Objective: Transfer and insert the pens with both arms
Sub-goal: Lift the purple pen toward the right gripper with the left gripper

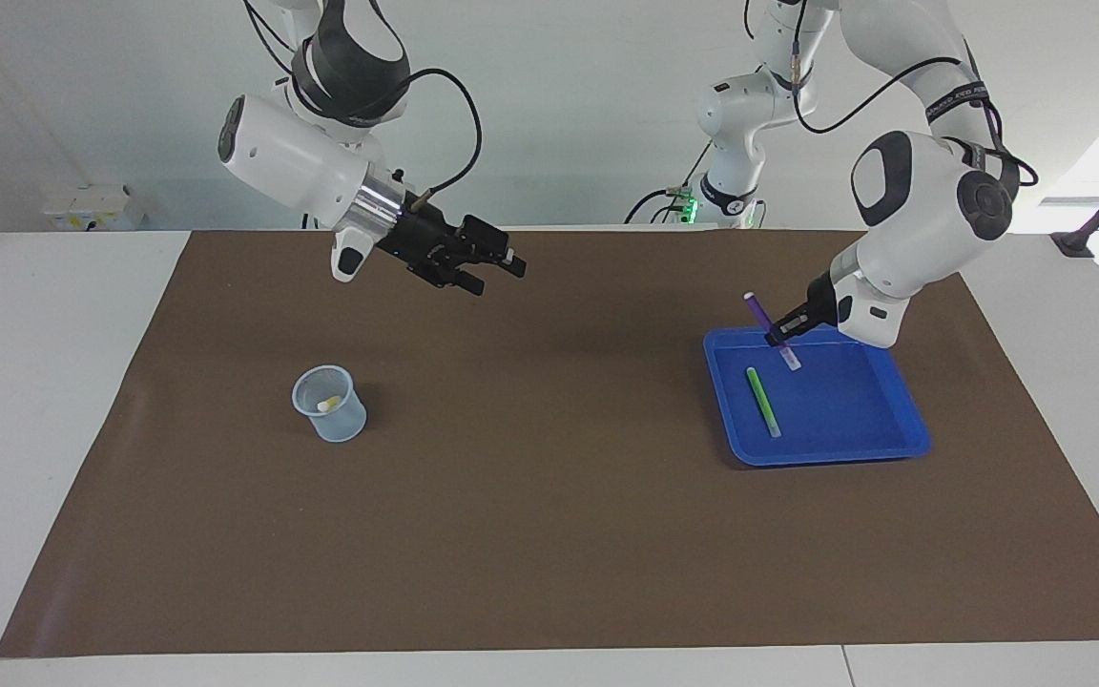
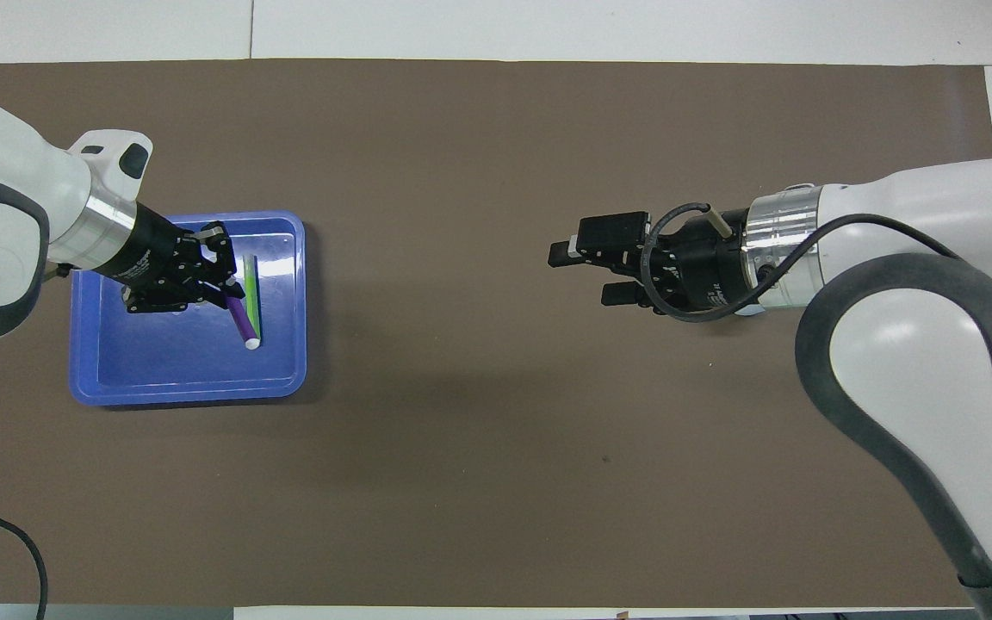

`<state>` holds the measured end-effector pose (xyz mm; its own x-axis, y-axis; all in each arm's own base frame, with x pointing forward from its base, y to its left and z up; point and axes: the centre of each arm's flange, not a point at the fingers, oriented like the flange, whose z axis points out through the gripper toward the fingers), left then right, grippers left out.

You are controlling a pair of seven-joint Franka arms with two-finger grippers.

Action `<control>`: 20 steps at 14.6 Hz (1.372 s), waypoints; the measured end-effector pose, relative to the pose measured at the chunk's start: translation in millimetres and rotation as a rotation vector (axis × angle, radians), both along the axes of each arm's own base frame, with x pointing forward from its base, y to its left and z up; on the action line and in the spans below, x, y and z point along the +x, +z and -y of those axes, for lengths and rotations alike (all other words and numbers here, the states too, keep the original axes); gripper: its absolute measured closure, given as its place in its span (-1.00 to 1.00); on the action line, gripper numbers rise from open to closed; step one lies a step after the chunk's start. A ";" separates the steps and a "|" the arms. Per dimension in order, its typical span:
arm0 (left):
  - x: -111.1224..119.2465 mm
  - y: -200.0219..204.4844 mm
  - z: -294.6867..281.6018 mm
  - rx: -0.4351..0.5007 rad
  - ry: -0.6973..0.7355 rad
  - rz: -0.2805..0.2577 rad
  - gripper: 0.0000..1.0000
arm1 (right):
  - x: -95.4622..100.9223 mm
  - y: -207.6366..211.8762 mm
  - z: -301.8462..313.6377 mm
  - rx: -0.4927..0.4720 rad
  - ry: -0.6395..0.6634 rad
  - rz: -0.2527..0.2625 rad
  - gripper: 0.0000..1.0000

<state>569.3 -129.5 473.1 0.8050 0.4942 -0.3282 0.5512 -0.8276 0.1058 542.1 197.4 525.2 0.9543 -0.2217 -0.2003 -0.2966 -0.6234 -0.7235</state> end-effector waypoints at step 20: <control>-84.5 68.8 224.9 -0.211 0.866 -0.282 0.67 | -21.4 31.9 -43.4 -0.008 -0.063 0.090 -0.92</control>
<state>484.8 -354.4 541.9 0.0610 0.7925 -0.6069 0.9952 -0.0951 -0.0241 520.8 240.7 557.1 0.9525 -0.2831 -0.1123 -0.2695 -0.6113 -0.7441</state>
